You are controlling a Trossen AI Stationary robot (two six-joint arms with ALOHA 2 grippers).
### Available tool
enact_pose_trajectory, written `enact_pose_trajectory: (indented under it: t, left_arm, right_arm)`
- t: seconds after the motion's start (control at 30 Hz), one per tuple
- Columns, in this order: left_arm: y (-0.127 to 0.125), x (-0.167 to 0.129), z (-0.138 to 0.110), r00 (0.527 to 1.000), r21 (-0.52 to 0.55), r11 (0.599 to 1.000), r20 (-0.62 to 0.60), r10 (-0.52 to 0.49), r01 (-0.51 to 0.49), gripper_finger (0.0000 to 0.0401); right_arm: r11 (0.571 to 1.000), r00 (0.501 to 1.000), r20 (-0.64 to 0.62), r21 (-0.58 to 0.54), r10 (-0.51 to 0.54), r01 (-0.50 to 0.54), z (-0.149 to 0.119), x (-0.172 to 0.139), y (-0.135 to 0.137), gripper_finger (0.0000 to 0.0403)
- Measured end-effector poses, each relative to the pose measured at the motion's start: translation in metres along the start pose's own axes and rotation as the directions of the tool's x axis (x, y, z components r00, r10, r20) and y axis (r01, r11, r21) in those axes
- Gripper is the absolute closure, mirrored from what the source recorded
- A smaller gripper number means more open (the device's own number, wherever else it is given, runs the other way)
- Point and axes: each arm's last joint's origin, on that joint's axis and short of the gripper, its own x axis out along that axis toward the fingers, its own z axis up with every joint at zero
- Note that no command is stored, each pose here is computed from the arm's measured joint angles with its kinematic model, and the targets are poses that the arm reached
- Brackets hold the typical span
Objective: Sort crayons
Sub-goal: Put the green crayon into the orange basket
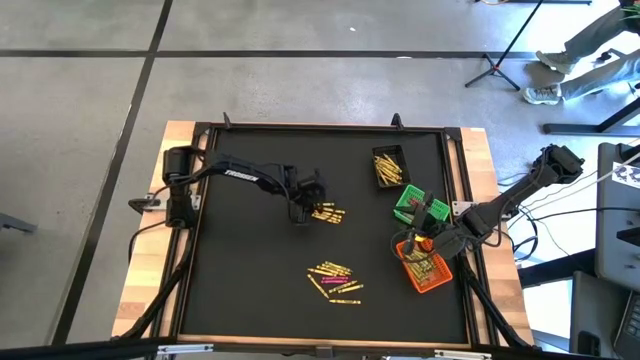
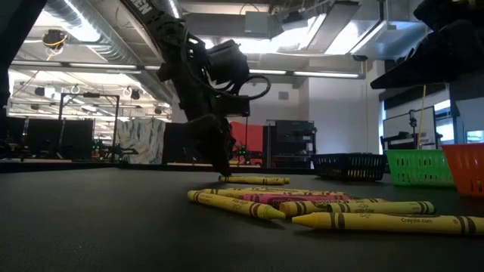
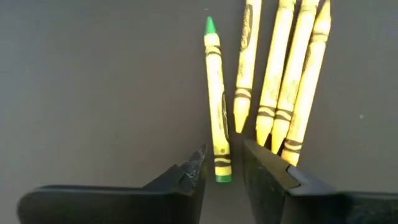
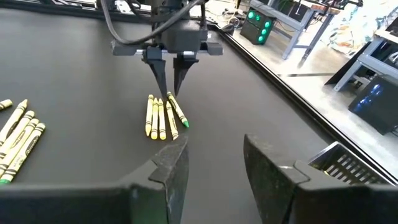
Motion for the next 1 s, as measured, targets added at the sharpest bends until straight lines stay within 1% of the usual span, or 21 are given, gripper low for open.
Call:
enact_pose_trajectory:
  t: [0.1,0.33,0.53,0.67,0.8,0.9,1.0]
  left_arm:
    - [0.000,0.005,-0.001,1.000,0.016,1.000,-0.007,-0.002,0.002,0.0328]
    - [0.002,0.011,-0.004,1.000,0.009,1.000,-0.022,-0.012,0.012,0.0352]
    - [0.003,0.010,-0.004,1.000,0.009,1.000,-0.024,-0.001,0.002,0.0395]
    - [0.003,0.008,-0.003,0.998,0.006,0.999,-0.032,0.047,-0.047,0.0392]
    - [0.003,-0.004,-0.002,0.993,0.012,0.994,-0.036,0.113,-0.113,0.0395]
    - [0.000,-0.020,0.004,0.982,0.021,0.981,-0.003,0.191,-0.190,0.0398]
    - [-0.008,-0.032,0.012,0.977,0.032,0.978,0.060,0.206,-0.208,0.0399]
  right_arm:
    - [1.000,1.000,0.000,0.000,0.000,0.000,0.000,0.000,0.000,0.0251]
    - [1.000,1.000,-0.001,-0.001,0.000,0.000,0.000,0.000,0.000,0.0251]
    - [1.000,1.000,-0.002,-0.002,0.000,0.000,0.000,0.000,0.000,0.0251]
    - [1.000,1.000,-0.003,0.001,-0.002,0.002,-0.001,0.001,0.000,0.0251]
    - [1.000,1.000,-0.013,-0.009,-0.006,0.005,-0.003,0.002,0.002,0.0250]
    - [1.000,1.000,-0.022,-0.010,-0.011,0.010,-0.005,0.004,0.004,0.0235]
    - [0.999,0.999,-0.029,-0.013,-0.031,0.031,-0.006,0.007,0.004,0.0208]
